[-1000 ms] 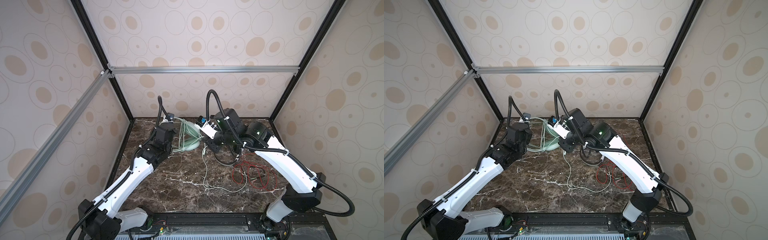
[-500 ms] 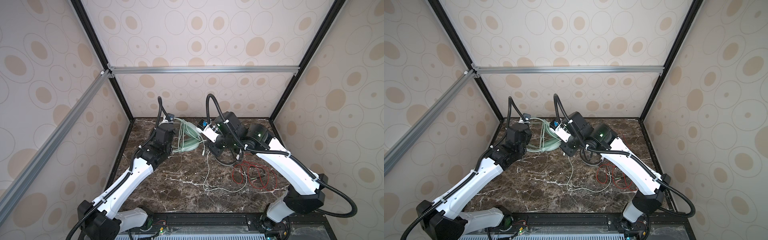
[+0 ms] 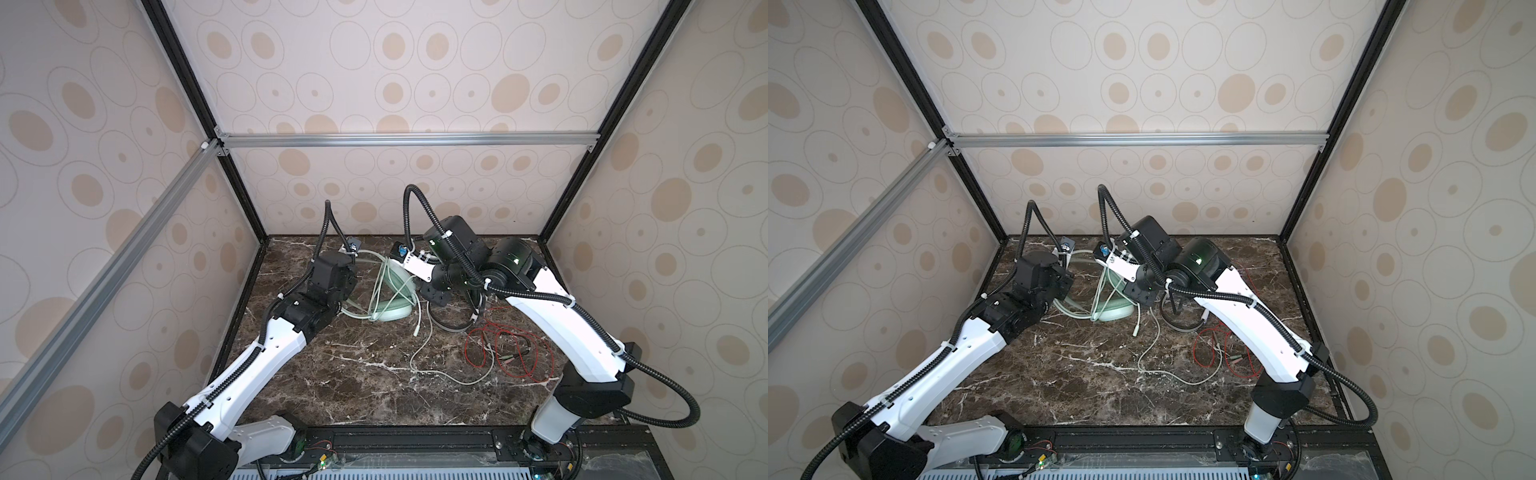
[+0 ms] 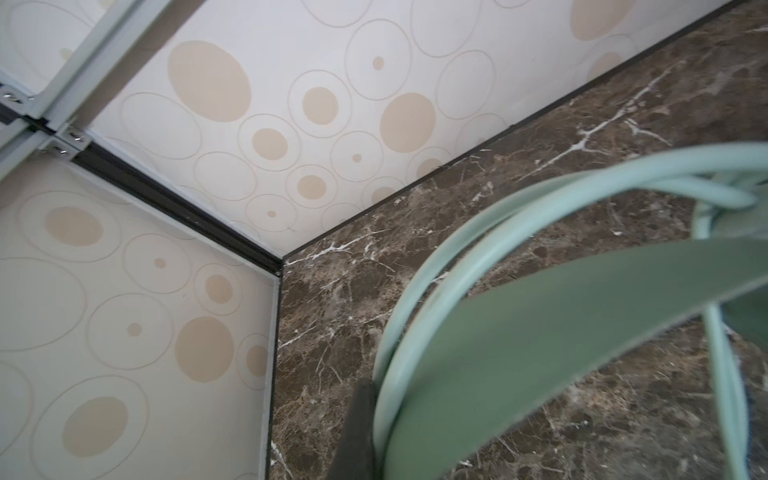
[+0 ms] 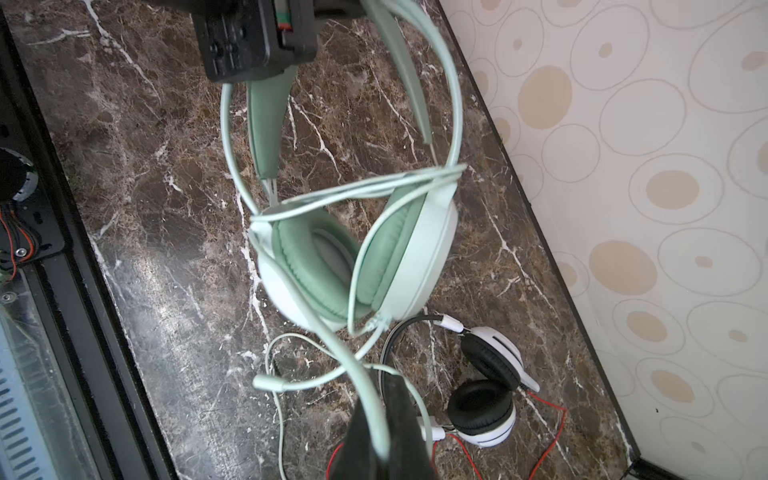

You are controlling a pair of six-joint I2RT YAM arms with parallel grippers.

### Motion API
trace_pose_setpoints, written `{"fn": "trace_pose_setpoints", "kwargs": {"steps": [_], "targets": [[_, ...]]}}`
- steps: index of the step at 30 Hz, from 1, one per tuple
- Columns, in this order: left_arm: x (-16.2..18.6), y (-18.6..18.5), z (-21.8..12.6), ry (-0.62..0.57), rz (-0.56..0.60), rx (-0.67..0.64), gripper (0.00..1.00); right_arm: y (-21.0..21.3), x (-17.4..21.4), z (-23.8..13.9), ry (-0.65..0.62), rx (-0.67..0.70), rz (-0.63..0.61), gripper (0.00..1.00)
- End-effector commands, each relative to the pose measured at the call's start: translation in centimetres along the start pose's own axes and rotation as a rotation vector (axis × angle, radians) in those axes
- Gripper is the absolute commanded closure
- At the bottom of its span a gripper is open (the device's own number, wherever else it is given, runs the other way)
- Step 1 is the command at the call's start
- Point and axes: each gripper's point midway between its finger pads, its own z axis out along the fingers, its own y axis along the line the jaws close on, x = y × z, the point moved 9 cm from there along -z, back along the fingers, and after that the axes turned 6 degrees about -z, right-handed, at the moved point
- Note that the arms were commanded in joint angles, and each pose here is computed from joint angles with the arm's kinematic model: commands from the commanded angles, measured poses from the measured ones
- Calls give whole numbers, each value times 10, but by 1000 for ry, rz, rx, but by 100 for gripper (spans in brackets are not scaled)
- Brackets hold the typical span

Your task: Wrap the headphones

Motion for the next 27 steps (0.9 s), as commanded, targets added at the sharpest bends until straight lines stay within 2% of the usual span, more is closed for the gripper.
{"fn": "trace_pose_setpoints", "kwargs": {"steps": [1,5,11,27], "targets": [[-2,-6,-13,-22,32,134,100,-19,-12,-14,-95,50,-8,100],[-1,-13,-19,-20,29,219,100,-34,-18,-7,-152,64,56,100],[-4,-21,-27,-6,73,268,100,-46,-24,4,-216,38,122,100],[-2,-24,-21,46,72,216,100,-50,-48,-37,-443,8,182,100]]}}
